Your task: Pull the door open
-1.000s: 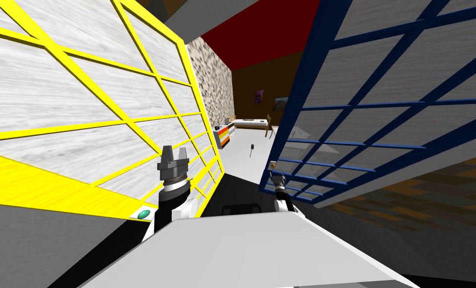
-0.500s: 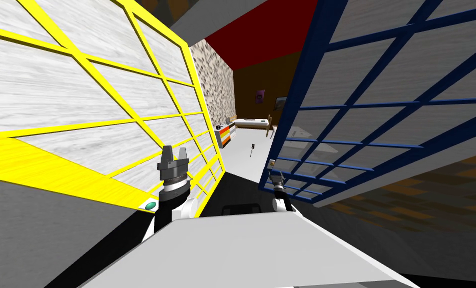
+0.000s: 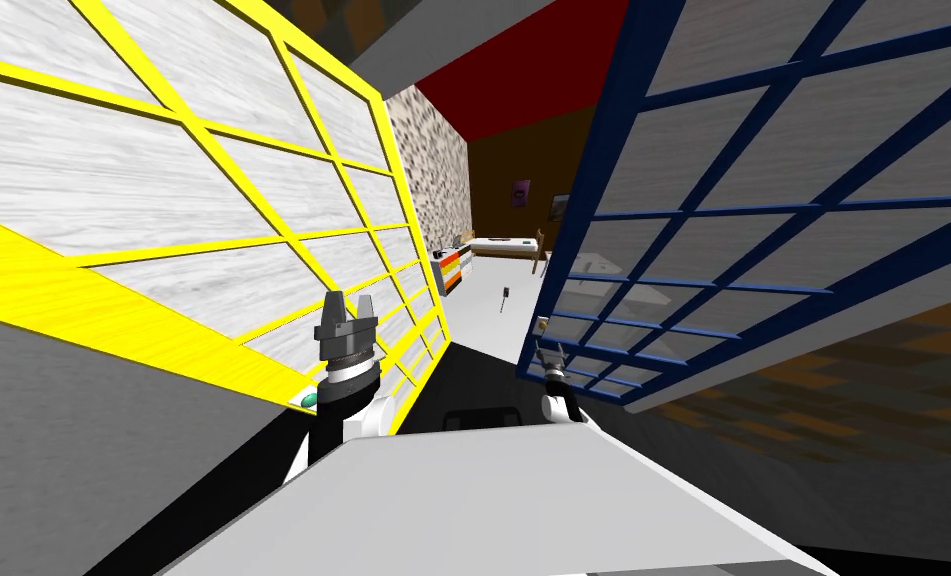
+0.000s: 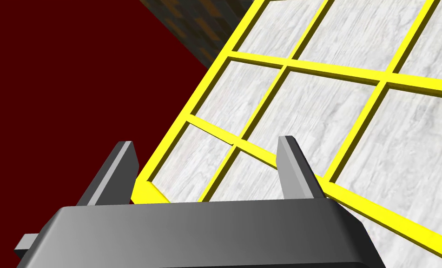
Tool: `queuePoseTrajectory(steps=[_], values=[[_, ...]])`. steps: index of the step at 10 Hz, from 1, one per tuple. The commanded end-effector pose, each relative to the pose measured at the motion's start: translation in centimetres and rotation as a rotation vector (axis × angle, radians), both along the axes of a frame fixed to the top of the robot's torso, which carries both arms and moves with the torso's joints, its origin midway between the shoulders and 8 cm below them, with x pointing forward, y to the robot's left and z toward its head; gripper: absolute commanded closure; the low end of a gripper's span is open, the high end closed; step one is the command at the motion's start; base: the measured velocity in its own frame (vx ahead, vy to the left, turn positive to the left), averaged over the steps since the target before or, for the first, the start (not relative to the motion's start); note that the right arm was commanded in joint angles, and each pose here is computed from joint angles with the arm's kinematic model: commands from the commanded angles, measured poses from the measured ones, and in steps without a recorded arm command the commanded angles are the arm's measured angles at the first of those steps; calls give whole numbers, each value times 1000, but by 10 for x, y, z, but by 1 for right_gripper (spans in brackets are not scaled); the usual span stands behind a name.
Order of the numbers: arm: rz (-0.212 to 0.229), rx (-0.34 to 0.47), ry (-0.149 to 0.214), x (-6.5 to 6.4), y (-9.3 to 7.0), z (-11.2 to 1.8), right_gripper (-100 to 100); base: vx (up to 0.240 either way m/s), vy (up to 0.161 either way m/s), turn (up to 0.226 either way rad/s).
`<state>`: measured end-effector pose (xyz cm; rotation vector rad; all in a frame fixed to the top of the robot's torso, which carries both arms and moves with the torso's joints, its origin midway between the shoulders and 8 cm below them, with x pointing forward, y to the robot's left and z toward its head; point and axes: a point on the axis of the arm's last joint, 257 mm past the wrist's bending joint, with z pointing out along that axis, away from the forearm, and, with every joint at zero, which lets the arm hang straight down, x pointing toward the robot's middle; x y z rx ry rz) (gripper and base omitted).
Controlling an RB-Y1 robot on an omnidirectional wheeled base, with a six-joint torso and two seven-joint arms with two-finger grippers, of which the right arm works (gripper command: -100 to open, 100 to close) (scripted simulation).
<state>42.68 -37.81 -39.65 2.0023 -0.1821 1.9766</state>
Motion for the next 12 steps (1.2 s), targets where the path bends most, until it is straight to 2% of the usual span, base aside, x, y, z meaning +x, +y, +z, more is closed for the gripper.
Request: queuePoseTrajectory(steps=[1,4,5,6,7,9,10,11,12], values=[[-3,57,-15,1,2,-1,-100,-47,-15,32],[-7,133,-35,3,6,-2,-100,-48,-11,21],[-6,115,-30,3,5,-2,-100,-18,-3,4],[-20,120,-31,-4,-9,-3,-100,133,-22,90],[-25,121,-32,-6,-15,-3,-100,194,-1,99],[-48,121,-33,-16,-38,-3,-100,184,-9,98],[-48,121,-33,-16,-38,-3,-100,157,-1,40],[-65,120,-35,-24,-55,-3,-100,174,-9,108],[-74,120,-37,-29,-64,-2,-100,199,-17,109]])
